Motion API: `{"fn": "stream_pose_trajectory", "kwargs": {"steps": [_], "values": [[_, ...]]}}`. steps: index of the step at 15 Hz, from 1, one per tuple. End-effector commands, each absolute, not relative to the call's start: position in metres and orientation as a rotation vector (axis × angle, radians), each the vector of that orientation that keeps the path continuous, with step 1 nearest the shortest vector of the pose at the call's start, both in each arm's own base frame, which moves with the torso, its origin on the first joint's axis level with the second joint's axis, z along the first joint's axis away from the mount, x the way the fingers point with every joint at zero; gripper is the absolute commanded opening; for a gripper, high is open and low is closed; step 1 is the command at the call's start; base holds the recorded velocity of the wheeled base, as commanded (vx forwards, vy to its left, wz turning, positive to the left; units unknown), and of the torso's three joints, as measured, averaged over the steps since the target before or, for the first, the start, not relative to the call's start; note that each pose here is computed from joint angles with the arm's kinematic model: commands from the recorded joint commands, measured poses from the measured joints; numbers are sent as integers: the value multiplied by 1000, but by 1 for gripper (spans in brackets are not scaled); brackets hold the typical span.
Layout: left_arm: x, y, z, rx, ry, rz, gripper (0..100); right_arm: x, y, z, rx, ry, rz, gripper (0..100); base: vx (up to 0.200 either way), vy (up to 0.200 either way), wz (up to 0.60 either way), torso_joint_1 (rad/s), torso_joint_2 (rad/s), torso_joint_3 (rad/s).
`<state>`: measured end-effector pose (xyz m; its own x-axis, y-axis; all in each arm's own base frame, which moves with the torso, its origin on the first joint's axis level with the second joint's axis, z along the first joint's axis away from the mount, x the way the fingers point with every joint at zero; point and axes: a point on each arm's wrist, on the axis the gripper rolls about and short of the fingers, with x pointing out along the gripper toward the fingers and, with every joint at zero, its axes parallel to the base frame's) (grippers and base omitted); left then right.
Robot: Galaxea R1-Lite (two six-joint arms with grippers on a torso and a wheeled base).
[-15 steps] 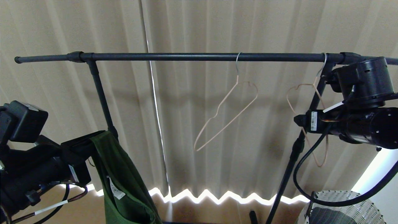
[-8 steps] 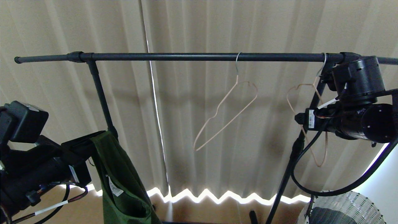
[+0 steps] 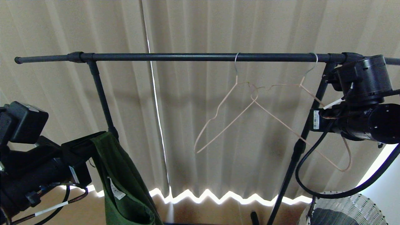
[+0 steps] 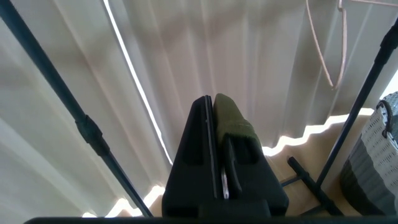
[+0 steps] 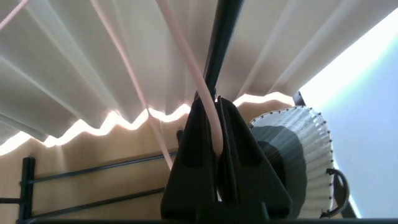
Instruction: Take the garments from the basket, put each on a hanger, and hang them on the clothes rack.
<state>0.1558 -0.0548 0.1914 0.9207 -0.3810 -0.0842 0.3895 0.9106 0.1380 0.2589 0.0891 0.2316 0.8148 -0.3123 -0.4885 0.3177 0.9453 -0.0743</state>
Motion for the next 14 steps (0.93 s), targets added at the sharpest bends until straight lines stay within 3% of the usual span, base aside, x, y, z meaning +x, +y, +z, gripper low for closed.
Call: {"fn": "stream_pose_trajectory", "kwargs": {"steps": [1, 9, 14], "values": [[156, -55, 191, 154, 57, -398, 0, 255, 88, 235, 16, 506, -333, 0, 0, 0, 0, 0, 0, 0], [153, -53, 191, 157, 50, -395, 0, 232, 78, 261, 79, 410, -321, 0, 0, 0, 0, 0, 0, 0], [152, -53, 192, 155, 47, -390, 0, 206, 68, 258, 79, 408, -319, 0, 0, 0, 0, 0, 0, 0]]}}
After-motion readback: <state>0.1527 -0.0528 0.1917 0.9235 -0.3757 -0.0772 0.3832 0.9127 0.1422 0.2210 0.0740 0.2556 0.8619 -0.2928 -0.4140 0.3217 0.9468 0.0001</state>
